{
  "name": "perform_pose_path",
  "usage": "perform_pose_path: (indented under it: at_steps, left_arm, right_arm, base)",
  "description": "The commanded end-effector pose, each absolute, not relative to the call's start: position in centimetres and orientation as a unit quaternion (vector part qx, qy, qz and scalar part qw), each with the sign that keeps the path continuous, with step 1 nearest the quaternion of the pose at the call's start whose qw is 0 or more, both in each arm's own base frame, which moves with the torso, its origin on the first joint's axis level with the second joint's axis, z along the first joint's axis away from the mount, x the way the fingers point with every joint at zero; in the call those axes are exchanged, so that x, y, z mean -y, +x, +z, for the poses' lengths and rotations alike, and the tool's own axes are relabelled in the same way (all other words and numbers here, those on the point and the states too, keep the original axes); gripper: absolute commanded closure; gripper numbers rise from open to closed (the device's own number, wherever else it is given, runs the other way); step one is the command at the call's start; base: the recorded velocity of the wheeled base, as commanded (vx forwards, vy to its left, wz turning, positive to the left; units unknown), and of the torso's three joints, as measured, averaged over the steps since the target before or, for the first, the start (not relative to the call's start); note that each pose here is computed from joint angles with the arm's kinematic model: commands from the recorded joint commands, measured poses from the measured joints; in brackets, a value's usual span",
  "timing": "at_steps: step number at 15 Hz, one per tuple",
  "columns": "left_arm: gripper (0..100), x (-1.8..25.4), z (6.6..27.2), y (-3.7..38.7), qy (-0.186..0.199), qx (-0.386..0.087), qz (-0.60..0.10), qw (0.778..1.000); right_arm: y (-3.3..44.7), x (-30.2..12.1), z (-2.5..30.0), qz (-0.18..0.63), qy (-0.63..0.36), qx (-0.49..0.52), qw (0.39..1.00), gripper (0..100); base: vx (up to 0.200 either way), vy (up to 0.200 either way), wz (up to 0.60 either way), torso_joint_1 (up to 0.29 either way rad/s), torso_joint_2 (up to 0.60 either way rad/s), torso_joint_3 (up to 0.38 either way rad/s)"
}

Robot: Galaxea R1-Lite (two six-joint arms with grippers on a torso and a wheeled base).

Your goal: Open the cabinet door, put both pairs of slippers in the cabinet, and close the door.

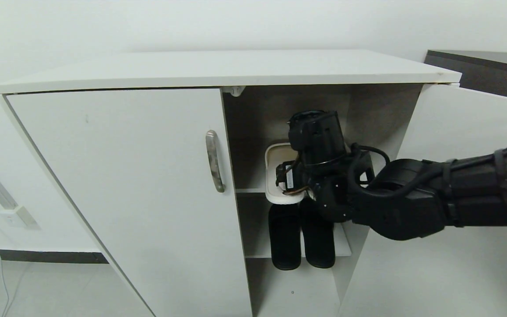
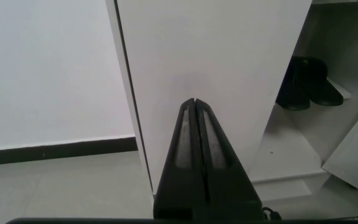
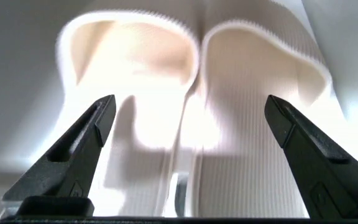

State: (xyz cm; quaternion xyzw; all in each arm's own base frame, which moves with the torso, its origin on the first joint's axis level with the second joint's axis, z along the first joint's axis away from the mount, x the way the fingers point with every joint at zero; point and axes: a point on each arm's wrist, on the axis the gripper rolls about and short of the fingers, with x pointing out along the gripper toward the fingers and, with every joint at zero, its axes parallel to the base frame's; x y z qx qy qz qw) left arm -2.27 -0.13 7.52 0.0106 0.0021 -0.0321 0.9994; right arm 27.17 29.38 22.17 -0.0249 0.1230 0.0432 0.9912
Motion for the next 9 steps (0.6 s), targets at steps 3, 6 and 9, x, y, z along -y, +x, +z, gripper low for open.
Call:
perform_pose_path:
  at_steps: [3, 6, 9]
  left_arm:
    - [100, 0.1, 7.5, -2.3, 0.011, -0.002, -0.032, 0.999]
    - [100, 0.1, 7.5, -2.3, 0.011, -0.002, -0.032, 0.999]
    - [100, 0.1, 7.5, -2.3, 0.011, -0.002, -0.032, 0.999]
  right_arm:
    - [22.7, -27.5, 23.0, 0.08, -0.02, -0.116, 0.99, 100]
    - [21.7, -26.8, 21.8, 0.127, -0.001, -0.107, 0.986, 100]
    - [21.2, -26.2, 20.0, 0.139, 0.001, -0.102, 0.985, 100]
  base:
    - [0.0, 0.0, 0.0, 0.0, 0.0, 0.0]
    - [0.0, 0.0, 0.0, 0.0, 0.0, 0.0]
    - [0.0, 0.0, 0.0, 0.0, 0.0, 0.0]
